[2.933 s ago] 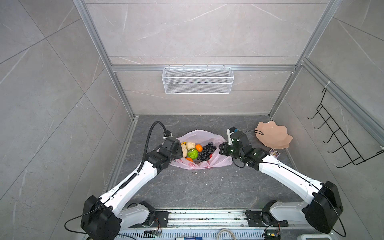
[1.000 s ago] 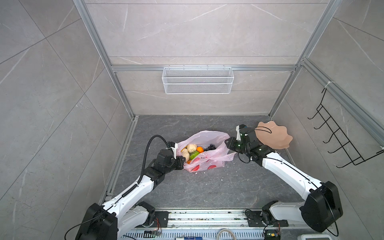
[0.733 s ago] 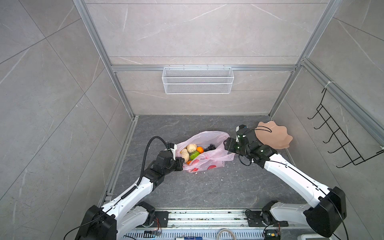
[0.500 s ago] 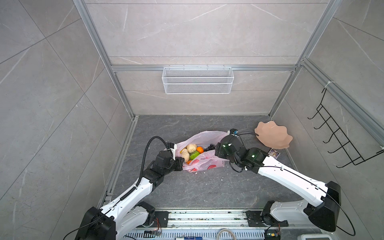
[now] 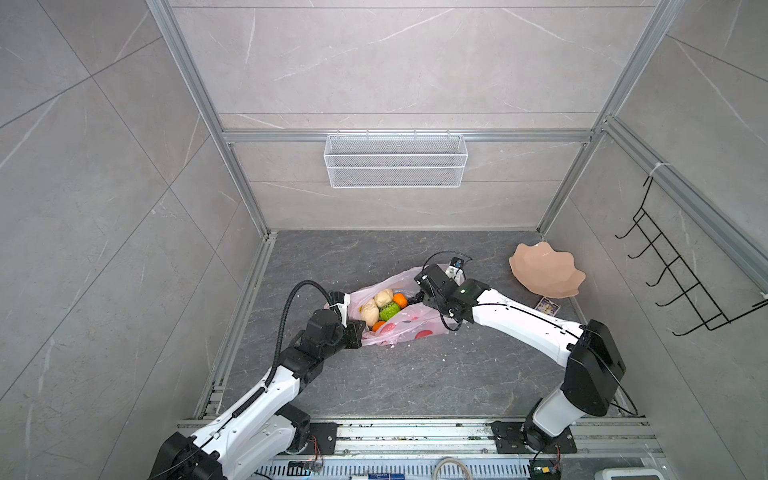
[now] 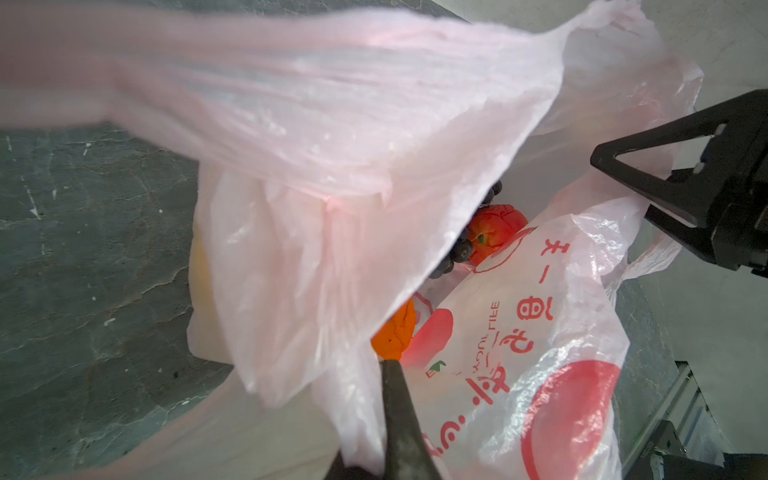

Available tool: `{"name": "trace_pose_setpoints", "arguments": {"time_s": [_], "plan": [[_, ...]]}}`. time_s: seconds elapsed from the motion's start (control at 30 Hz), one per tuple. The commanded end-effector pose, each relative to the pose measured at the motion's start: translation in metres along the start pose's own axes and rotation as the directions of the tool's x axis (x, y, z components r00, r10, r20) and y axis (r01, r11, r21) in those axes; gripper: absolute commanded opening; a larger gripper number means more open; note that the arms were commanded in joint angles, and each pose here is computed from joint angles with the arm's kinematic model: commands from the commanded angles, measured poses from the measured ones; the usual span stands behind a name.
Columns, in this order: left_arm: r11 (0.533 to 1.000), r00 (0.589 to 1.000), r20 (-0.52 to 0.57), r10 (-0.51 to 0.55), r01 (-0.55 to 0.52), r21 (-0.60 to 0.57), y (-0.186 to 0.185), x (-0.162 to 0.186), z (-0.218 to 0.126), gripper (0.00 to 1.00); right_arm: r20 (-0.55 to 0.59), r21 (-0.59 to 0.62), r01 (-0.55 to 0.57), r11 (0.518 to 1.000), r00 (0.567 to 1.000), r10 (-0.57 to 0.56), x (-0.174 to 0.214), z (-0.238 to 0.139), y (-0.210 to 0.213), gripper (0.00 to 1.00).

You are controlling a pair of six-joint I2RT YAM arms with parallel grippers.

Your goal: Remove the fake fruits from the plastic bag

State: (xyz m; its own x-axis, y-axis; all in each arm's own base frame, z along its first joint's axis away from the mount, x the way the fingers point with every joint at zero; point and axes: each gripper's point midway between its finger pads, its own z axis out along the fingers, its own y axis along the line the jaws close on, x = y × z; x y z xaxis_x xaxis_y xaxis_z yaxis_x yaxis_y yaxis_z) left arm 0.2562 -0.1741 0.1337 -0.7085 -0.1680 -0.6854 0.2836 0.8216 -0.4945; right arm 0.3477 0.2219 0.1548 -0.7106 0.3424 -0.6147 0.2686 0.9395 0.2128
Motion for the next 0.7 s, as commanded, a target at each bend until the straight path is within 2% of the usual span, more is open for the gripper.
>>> {"name": "trace_pose_setpoints", "arguments": {"time_s": [0.0,0.07,0.1,0.17,0.3,0.4,0.5,0.53,0.67], "plan": [[0.999,0.999,0.041,-0.008,0.010,-0.042,0.006,-0.009,-0.004,0.00,-0.056,-0.235,-0.024,0.972,0.998,0.011,0.003,0.000,0.017,0.32],[0.998,0.999,0.048,-0.024,0.027,-0.056,0.010,-0.013,-0.005,0.00,-0.077,-0.338,-0.012,0.941,0.997,-0.015,0.005,-0.002,0.015,0.15],[0.998,0.998,0.055,-0.037,0.040,-0.056,0.012,-0.016,-0.007,0.00,-0.070,-0.349,0.003,0.937,0.997,-0.029,0.003,-0.004,0.009,0.08],[0.995,0.993,0.084,-0.085,0.089,-0.050,0.021,-0.022,-0.011,0.00,-0.052,-0.383,0.041,0.923,0.997,-0.065,0.002,-0.007,-0.004,0.01],[0.968,0.960,0.130,-0.249,0.249,0.013,0.044,-0.035,-0.017,0.00,-0.058,-0.485,-0.003,0.875,0.998,-0.029,0.001,-0.009,-0.027,0.00],[0.934,0.928,0.108,-0.358,0.354,0.054,0.060,-0.035,-0.011,0.00,-0.074,-0.549,-0.034,0.835,0.997,-0.008,0.007,-0.006,-0.030,0.00],[0.940,0.940,0.030,-0.339,0.338,0.048,0.054,-0.030,-0.001,0.00,-0.101,-0.578,-0.047,0.815,0.995,-0.015,0.015,-0.002,-0.025,0.00],[0.947,0.947,0.012,-0.320,0.320,0.032,0.050,-0.027,0.001,0.03,-0.108,-0.586,-0.047,0.809,0.994,-0.021,0.017,-0.002,-0.022,0.00],[0.977,0.984,-0.014,-0.176,0.173,-0.121,0.042,-0.021,-0.004,0.26,-0.081,-0.578,-0.010,0.816,0.996,-0.045,0.015,-0.010,-0.018,0.00]]}}
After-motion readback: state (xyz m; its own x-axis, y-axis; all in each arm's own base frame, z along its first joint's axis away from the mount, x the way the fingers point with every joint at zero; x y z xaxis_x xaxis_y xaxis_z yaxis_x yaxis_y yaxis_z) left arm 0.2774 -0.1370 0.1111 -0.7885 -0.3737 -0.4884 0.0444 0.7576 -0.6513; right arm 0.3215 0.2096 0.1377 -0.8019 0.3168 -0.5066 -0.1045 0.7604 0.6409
